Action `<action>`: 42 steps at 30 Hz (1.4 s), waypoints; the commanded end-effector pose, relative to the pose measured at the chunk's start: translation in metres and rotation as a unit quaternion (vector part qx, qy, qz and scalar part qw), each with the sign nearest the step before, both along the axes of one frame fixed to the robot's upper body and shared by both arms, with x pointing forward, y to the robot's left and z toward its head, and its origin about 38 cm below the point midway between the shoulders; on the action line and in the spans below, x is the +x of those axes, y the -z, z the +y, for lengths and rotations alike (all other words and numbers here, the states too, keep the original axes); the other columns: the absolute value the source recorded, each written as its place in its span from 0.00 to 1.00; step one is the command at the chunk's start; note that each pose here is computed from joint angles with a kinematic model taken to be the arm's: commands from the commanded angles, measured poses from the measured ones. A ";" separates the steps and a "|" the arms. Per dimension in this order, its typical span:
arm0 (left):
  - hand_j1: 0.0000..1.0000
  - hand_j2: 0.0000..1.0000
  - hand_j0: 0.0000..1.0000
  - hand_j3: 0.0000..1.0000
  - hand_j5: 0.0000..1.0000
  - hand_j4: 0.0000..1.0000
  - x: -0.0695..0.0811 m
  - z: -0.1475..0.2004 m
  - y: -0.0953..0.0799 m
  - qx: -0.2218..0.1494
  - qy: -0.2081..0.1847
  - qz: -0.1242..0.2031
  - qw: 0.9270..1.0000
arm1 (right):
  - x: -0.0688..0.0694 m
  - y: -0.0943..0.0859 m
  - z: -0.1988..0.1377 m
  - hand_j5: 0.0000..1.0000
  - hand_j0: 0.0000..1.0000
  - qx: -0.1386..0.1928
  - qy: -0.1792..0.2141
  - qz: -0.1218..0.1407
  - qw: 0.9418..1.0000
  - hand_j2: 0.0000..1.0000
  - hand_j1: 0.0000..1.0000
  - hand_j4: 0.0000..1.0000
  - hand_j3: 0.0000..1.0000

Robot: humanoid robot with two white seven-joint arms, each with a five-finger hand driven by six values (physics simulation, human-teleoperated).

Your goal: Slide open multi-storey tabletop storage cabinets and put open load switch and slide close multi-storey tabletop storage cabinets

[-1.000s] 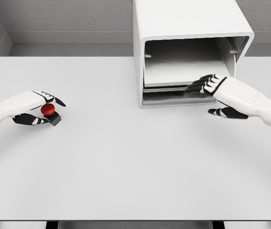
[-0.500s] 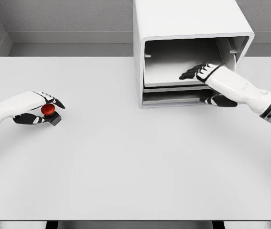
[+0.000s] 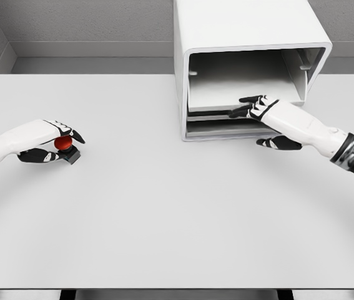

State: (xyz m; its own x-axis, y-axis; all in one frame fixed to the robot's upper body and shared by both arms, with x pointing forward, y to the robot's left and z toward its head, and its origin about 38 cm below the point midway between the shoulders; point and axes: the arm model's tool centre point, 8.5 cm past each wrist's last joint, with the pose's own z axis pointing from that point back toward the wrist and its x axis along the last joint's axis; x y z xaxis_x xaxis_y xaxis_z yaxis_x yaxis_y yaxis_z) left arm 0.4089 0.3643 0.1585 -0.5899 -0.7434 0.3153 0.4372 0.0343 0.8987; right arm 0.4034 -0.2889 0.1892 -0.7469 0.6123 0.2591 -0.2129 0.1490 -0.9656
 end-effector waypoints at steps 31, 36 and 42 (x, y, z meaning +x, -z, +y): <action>0.46 0.46 0.46 0.46 0.46 0.46 0.001 0.000 -0.001 -0.003 -0.001 -0.001 1.000 | -0.045 -0.050 -0.045 0.89 0.89 0.007 0.025 -0.059 0.998 0.89 0.89 0.89 0.89; 0.46 0.46 0.46 0.46 0.46 0.46 0.001 -0.004 -0.005 -0.003 0.004 -0.007 1.000 | -0.046 -0.052 -0.052 0.82 0.82 0.013 0.035 -0.060 0.997 0.82 0.82 0.82 0.82; 0.44 0.44 0.44 0.44 0.44 0.44 0.000 -0.006 -0.010 -0.003 0.009 -0.014 1.000 | -0.051 -0.042 -0.059 0.62 0.62 0.000 0.041 -0.042 0.998 0.62 0.62 0.62 0.62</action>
State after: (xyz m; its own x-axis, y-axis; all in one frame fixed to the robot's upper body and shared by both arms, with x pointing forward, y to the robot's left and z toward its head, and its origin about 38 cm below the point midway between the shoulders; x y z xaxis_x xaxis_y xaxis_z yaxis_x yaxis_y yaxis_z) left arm 0.4097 0.3585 0.1671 -0.6116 -0.7326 0.2988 0.4144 0.0251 0.9097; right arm 0.3513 -0.3455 0.2281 -0.7171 0.6681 0.1986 -0.1210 0.1613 -0.9795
